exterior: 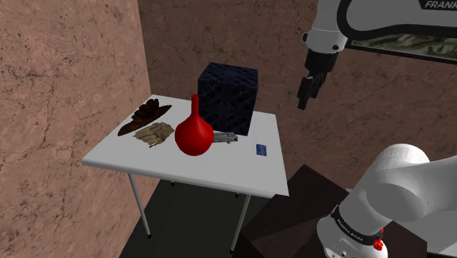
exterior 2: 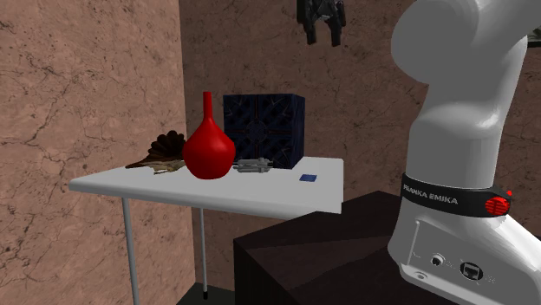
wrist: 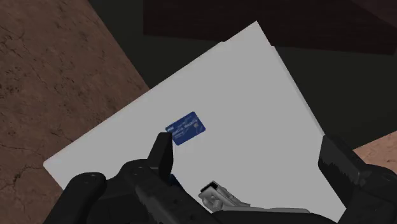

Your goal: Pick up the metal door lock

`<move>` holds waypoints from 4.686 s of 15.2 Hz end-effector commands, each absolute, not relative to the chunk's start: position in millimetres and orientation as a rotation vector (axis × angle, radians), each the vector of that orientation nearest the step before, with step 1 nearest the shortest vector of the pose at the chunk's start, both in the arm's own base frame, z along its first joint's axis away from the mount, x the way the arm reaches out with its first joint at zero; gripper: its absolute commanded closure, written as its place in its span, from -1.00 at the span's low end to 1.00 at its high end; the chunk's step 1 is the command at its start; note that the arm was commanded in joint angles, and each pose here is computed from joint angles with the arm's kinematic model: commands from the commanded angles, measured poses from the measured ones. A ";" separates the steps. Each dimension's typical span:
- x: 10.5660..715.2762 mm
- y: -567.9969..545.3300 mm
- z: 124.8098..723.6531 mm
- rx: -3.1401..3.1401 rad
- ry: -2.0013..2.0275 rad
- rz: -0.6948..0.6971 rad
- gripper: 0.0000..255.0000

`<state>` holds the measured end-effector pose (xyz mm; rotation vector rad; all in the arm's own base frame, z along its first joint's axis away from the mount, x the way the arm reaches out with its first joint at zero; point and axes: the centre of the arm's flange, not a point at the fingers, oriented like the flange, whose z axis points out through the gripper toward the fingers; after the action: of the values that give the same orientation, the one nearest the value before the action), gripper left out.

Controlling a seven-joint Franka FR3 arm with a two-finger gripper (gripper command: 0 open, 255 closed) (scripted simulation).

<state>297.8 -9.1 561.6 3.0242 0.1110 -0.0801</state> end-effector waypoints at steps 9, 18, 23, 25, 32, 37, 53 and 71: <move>365.7 -37.9 489.1 3.022 0.388 -0.056 -1.00; 447.1 -52.9 407.3 2.991 0.699 -0.028 -1.00; 493.2 -53.0 362.0 2.959 0.871 -0.012 -1.00; 511.6 -51.4 343.9 2.944 0.940 -0.006 -1.00; 575.3 -38.2 280.8 2.878 1.177 0.017 -1.00; 610.1 -25.8 240.3 2.832 1.309 0.029 -1.00; 609.8 -25.9 205.8 2.832 1.309 0.029 1.00; 610.1 -25.8 284.8 2.832 1.309 0.029 1.00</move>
<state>610.4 -25.3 278.9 2.8324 1.3093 0.0295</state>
